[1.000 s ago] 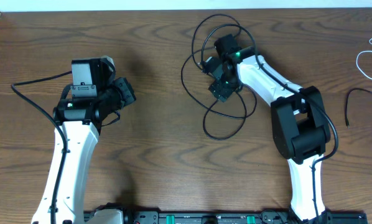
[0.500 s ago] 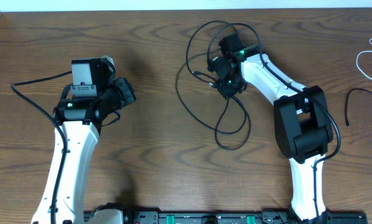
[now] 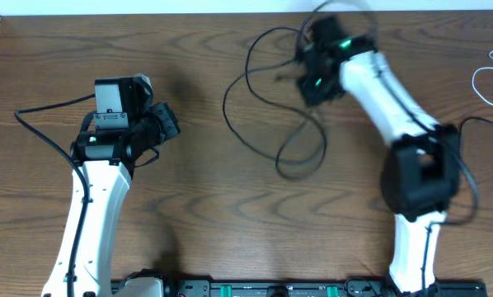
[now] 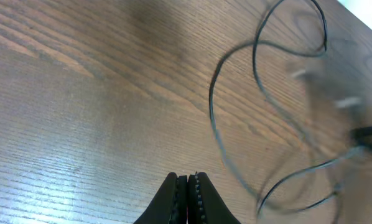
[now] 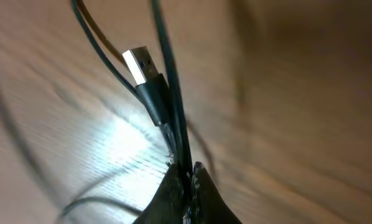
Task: Untangle cables
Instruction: 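Carry the black cable off to the far right with the right gripper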
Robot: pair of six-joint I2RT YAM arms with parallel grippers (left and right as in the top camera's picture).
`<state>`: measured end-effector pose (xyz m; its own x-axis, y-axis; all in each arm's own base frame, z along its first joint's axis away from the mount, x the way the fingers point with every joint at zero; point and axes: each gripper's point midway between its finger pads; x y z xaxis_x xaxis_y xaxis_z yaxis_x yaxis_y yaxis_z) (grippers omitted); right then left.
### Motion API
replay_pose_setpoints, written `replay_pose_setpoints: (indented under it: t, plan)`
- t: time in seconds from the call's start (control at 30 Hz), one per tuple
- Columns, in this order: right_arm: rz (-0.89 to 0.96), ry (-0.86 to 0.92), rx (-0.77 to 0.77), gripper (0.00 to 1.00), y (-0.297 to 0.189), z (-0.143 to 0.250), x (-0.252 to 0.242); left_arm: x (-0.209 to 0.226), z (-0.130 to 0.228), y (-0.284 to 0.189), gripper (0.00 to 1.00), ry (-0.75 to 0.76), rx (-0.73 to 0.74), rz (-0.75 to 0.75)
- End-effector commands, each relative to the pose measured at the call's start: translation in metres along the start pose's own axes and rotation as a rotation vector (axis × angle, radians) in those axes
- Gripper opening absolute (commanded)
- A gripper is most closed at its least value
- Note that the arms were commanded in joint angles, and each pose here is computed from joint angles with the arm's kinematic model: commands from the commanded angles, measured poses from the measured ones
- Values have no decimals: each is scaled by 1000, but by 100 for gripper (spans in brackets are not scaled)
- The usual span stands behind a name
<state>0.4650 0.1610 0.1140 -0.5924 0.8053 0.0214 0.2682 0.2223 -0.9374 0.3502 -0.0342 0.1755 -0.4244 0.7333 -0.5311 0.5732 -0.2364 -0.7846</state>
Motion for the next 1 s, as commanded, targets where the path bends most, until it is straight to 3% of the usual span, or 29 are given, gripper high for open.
replay_pose_setpoints:
  t: [0.0, 0.27, 0.4, 0.53, 0.73, 0.97]
  plan:
    - [105, 71, -233, 1, -106, -32, -35, 0, -6, -3, 8, 12, -20, -5]
    - [385, 266, -491, 1, -257, -1, -131, 0, -6, -3, 8, 12, -21, -5]
    - [560, 388, -562, 1, -318, 43, -185, 0, -6, -3, 8, 12, -21, -5]
    - [767, 565, -539, 1, -359, 108, -241, 0, -6, -3, 8, 12, -21, -4]
    - [869, 723, -442, 1, -366, 180, -287, 0, -6, -3, 8, 13, -21, -4]
    - [802, 879, -264, 1, -307, 226, -314, 0, -6, -3, 7, 12, -22, -4]
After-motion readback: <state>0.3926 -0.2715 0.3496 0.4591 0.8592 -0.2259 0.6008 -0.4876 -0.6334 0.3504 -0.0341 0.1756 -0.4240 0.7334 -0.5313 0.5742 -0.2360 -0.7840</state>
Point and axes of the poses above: each gripper's point midway between its finger pads, its own y axis out along the fingers, its own x axis along the line the jaws close on, z = x × y, and after that the axes turned 15 degrees about -y, right-handed
